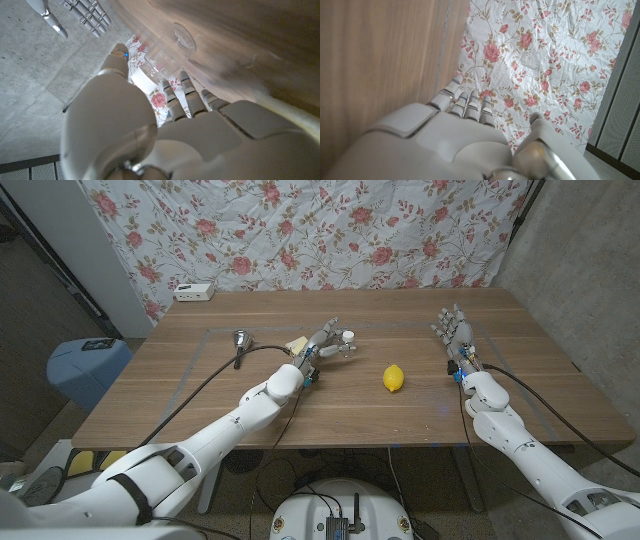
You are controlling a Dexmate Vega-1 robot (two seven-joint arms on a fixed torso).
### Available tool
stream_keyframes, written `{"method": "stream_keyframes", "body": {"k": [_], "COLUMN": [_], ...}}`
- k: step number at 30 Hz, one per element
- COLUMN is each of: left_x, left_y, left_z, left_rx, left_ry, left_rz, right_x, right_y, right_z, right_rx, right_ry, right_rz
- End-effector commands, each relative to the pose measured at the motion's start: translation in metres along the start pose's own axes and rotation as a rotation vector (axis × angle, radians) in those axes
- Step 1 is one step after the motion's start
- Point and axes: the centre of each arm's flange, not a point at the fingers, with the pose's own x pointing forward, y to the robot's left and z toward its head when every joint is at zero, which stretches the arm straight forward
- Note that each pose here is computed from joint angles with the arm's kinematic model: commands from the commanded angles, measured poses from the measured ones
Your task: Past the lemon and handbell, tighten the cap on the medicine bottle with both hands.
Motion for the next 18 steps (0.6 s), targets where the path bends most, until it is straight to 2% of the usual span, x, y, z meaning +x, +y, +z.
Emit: {"method": "stream_keyframes", "body": {"k": [1, 18], "left_x": [0.0023, 0.0072], "left_y": [-0.0021, -0.0067], "left_z": [-0.0037, -0.0067], "left_rx": [-0.006, -0.006], "left_ry": [0.005, 0.014], "left_rz": [0.007, 0.008], "right_x": [-0.0003, -0.0015], "right_y": [0.0004, -0.0025], "right_z": [0.0005, -0.0019], "right_rx": [0.001, 0.007], "right_ry": [-0.002, 0.0], "right_rz": [-0.004, -0.009]}}
